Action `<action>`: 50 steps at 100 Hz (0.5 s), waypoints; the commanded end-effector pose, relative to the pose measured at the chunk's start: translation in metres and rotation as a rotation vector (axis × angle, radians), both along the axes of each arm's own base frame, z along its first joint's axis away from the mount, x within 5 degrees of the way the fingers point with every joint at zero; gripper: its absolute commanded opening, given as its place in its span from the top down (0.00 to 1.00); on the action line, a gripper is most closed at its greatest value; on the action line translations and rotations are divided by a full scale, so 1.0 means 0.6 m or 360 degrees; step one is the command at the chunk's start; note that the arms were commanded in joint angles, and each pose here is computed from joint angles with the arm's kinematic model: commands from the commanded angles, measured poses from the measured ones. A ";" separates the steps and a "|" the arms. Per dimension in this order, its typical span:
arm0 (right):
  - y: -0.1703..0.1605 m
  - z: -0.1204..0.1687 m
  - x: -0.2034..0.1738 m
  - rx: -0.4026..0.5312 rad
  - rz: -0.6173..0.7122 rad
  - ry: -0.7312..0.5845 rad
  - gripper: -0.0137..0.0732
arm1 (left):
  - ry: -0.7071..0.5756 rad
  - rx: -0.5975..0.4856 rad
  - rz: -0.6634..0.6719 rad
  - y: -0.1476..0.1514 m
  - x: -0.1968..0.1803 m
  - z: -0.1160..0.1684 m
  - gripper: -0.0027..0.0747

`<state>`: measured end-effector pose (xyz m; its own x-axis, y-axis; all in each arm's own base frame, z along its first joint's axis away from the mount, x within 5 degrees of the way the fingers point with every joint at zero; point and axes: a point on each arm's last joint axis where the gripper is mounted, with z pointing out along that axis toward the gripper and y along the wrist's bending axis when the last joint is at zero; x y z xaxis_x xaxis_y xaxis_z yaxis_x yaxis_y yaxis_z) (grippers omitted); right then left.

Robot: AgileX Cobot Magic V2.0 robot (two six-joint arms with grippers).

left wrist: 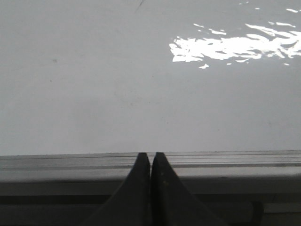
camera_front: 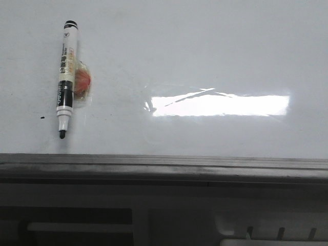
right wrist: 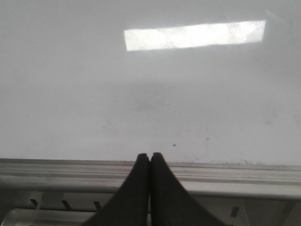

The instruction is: Write number 6 on whiteboard

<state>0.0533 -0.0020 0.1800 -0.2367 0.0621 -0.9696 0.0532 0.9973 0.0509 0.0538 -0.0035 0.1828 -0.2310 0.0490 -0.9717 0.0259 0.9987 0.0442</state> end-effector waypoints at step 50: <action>-0.001 0.003 0.003 -0.0019 -0.0007 -0.0171 0.92 | -0.0118 0.0003 0.0038 0.003 0.002 -0.009 0.99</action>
